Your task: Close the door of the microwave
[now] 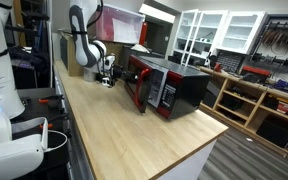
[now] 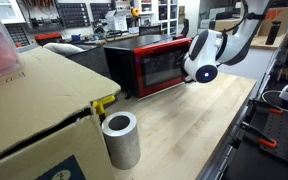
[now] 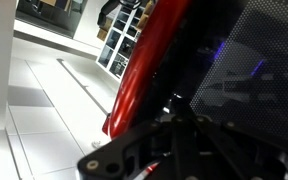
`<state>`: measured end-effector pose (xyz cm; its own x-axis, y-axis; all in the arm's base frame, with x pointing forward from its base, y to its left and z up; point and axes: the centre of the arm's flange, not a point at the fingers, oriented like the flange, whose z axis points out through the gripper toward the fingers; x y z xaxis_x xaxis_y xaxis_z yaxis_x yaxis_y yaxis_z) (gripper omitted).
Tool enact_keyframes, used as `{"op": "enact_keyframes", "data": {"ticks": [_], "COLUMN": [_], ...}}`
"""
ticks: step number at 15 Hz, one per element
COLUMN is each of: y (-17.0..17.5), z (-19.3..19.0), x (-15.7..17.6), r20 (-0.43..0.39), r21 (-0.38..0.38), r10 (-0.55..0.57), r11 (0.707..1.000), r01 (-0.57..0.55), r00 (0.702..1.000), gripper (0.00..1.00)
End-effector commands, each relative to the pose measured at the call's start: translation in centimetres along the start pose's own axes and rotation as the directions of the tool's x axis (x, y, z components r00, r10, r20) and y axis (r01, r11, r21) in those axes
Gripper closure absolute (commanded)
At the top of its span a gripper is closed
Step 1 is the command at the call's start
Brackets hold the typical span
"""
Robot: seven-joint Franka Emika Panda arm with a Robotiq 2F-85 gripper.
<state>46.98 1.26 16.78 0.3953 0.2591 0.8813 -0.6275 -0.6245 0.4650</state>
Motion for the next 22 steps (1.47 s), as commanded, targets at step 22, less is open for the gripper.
{"op": "enact_keyframes", "data": {"ticks": [22], "y": [-2.0], "z": [3.3], "x": [8.4], "r20": [0.274], "r21": [0.222], "r10": [-0.008], "r11": [0.974], "r01": [-0.055], "r00": [0.962], "gripper": [0.72]}}
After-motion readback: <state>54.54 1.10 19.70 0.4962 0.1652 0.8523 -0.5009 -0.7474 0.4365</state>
